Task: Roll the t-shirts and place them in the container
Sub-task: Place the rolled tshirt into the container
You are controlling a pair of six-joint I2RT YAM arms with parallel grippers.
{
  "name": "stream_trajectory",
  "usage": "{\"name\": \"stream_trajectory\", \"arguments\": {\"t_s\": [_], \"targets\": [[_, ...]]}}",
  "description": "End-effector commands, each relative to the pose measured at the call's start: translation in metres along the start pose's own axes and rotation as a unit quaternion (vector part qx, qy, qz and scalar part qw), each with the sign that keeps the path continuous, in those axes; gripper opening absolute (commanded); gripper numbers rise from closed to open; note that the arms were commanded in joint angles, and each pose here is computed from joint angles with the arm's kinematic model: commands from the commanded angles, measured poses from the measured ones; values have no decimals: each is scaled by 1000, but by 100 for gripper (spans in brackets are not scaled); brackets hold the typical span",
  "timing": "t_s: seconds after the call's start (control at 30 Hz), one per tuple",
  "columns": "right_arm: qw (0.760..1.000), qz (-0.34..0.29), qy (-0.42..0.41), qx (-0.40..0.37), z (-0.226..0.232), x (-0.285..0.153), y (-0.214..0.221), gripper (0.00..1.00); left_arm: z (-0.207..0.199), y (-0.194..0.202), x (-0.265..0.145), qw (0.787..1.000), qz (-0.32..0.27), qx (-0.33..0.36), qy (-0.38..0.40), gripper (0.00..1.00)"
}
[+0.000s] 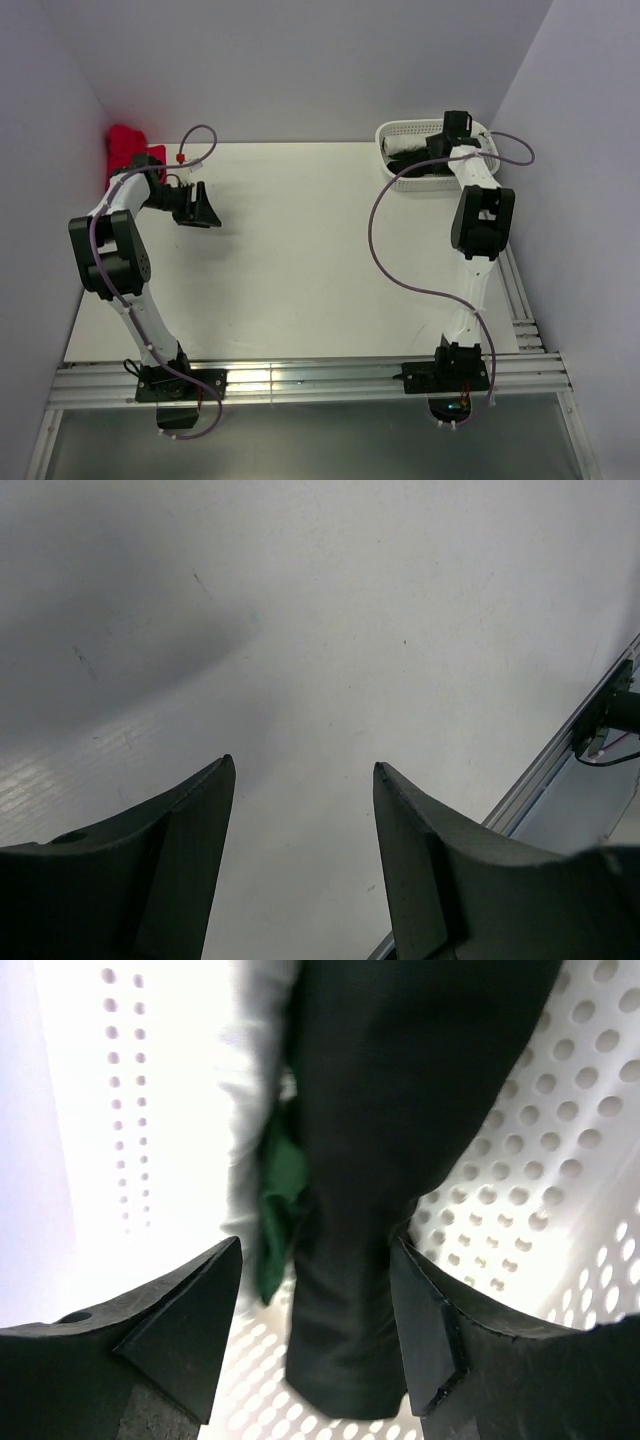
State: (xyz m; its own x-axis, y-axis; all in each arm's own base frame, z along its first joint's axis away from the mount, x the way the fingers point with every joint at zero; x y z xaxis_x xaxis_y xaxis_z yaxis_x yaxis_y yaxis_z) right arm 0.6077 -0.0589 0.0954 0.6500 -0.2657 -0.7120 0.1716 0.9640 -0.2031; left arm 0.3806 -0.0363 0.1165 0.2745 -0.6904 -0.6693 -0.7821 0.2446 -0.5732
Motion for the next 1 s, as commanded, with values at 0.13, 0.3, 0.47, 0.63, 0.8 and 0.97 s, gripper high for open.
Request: {"name": "stream_trajectory", "arguments": {"t_s": [0.13,0.3,0.47,0.63,0.8,0.97], "targets": [[998,-3,-65,19,51,-65,-22,71,-4,-16,2,1000,-21,14,19,63],[995,-2,-97,20,60,-95,-27,74,-7,-20,1,999,-27,15,24,63],[990,-11,-140,-20,64,-149,-22,80,-14,-27,-3,999,-35,21,20,63],[982,-10,-170,-84,35,-198,6,81,-19,-32,-14,998,-43,35,-6,63],[962,8,-206,-180,-19,-269,71,85,-24,-28,-25,997,-45,52,-39,63],[940,52,-241,-236,-87,-321,110,88,-34,-17,-35,994,-47,69,-64,63]]}}
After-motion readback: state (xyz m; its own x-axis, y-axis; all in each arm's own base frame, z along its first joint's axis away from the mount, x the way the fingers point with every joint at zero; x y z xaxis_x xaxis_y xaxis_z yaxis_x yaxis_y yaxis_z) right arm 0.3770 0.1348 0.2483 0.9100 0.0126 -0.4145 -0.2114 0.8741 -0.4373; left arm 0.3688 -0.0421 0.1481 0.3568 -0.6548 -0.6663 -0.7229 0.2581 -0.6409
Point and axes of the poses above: each gripper's point midway between its finger pads, its own x axis out along the fingers, its own z axis along the line the jaws close on, y = z × x, the point moved 2 cm from there along -x, back along the fingers, and after that the axes turned 15 degrees about x, right-handed, at the moved point
